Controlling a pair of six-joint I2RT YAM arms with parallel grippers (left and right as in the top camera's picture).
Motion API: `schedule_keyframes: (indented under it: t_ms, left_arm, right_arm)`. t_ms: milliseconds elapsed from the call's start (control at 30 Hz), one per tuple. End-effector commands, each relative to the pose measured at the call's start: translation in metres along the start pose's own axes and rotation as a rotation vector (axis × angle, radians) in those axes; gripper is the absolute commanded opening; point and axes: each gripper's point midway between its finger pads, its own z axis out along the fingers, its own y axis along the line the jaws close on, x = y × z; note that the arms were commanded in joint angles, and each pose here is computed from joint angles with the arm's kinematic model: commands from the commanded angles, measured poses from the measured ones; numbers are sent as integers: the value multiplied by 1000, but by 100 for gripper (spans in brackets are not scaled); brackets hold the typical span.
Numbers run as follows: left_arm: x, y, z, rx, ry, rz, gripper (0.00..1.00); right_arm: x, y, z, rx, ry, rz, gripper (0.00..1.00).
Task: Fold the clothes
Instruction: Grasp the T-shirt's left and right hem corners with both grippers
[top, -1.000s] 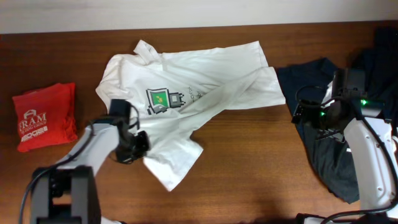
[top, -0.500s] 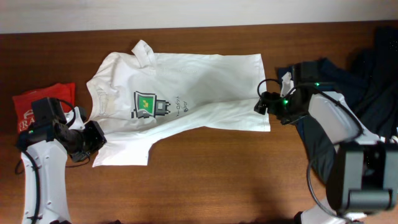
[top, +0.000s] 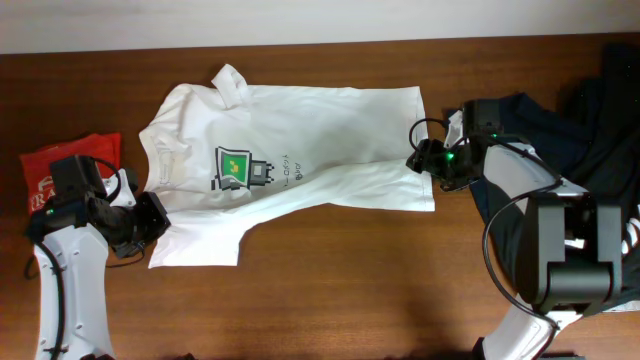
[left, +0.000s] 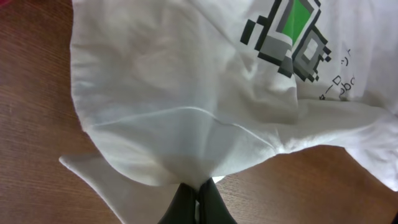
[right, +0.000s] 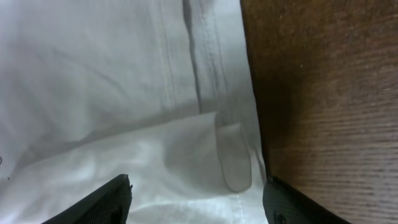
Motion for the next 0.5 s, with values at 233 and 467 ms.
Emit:
schedule_keyframes:
  t_ms: [233, 467]
  left_arm:
    - [-4, -3, -4, 17, -15, 18, 0]
    - [-4, -3, -4, 17, -17, 19, 0]
  right_arm:
    - [3, 8, 15, -8, 14, -20, 56]
    - [6, 6, 24, 2, 25, -22, 26]
